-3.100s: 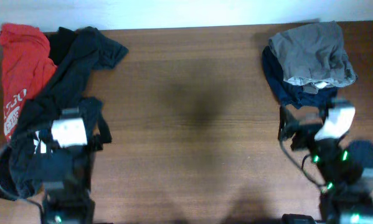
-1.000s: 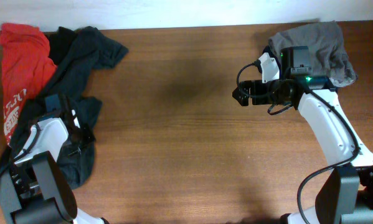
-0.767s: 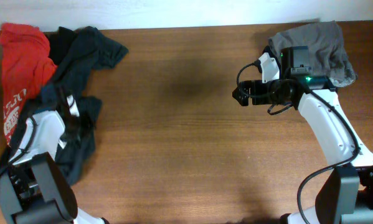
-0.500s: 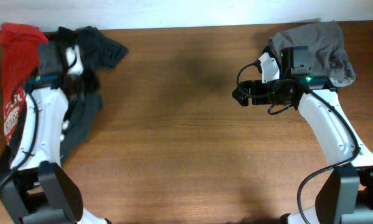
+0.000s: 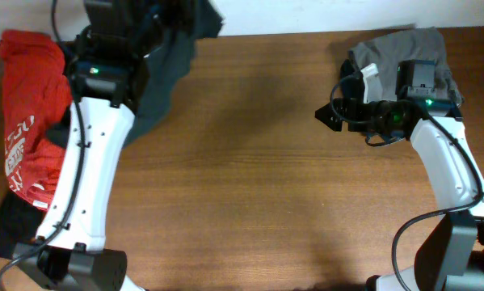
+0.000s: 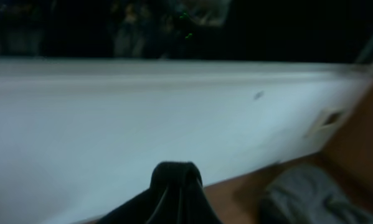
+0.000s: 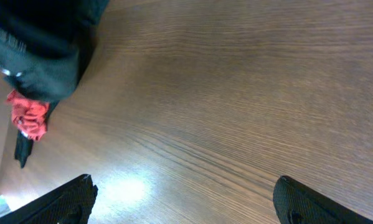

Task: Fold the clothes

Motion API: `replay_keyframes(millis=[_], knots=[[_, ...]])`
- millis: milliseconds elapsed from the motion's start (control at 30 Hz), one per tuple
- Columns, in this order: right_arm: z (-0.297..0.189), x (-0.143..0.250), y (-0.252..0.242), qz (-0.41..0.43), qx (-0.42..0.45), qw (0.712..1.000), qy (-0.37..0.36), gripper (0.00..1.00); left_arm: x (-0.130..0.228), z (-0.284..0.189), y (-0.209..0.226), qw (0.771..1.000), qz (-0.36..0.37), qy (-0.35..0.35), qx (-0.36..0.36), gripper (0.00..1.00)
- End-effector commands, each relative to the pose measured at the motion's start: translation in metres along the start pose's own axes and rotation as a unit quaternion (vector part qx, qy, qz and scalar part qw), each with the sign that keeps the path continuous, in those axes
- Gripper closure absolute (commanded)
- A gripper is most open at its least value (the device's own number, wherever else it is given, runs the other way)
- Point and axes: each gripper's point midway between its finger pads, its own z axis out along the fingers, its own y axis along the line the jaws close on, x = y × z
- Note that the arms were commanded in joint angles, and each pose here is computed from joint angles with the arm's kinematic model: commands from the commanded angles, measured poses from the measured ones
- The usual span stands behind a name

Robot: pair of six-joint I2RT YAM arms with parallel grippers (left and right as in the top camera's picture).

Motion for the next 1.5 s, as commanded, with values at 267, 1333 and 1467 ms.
replay_keyframes(millis=[267,1333,1467], knots=[[0.008,-0.005,0.055,-0.121,-0.051,0.991,-0.004,0.04,-0.071,-0.011,-0.083,0.989,0.015,-0.128,0.066,0.99],[0.013,-0.029,0.118,-0.232,-0.161,0.957,-0.066,0.06,-0.139,-0.068,-0.148,0.974,0.021,-0.189,0.125,0.99],[0.019,-0.029,0.135,-0.259,-0.174,0.948,-0.07,0.16,-0.137,-0.067,-0.147,0.975,0.021,-0.184,0.125,0.99]])
